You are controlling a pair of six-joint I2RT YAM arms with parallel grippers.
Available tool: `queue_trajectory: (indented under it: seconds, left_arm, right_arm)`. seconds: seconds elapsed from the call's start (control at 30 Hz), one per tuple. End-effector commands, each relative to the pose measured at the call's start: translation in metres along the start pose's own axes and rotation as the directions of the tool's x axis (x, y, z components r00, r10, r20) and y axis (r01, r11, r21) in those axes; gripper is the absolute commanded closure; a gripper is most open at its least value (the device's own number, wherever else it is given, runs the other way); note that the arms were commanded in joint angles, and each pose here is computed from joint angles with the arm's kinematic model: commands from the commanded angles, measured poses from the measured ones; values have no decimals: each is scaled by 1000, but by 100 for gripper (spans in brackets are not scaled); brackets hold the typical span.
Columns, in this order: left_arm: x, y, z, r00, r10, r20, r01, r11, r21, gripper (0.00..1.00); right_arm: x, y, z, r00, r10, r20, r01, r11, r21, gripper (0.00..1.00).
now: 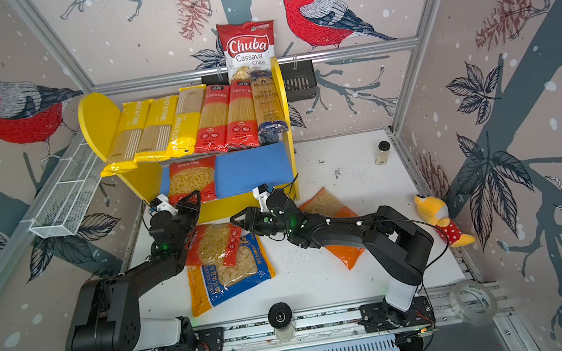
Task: Arrange pasta packages on shelves
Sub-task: Place the pasta bag on the shelf.
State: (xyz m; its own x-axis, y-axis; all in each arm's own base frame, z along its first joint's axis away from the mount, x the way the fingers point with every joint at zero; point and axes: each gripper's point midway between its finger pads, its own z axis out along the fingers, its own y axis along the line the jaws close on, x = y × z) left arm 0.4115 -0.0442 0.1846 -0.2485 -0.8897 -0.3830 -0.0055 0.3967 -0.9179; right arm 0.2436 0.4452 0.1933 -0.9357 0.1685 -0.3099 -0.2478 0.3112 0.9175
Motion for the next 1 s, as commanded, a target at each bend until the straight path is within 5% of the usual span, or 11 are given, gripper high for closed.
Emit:
queue_trajectory:
  seconds: [0.0, 0.13, 0.43, 0.97]
  left_arm:
    - [-1, -12, 1, 1000, -5, 6, 5, 999, 54, 76]
    - [4, -4, -5, 1000, -4, -4, 4, 999, 35, 70]
    - [2, -5, -21, 999, 46, -3, -46, 998, -36, 41]
    - [16, 6, -100, 964, 259, -62, -266, 939, -217, 36]
  right_arm:
    - [-5, 5, -3, 1000, -12, 27, 12, 1000, -16, 47]
    - [-5, 5, -3, 1000, -13, 26, 14, 1000, -17, 47]
    - [-6, -3, -5, 999, -36, 27, 36, 999, 17, 47]
    - [35, -42, -6, 983, -133, -127, 154, 972, 177, 47]
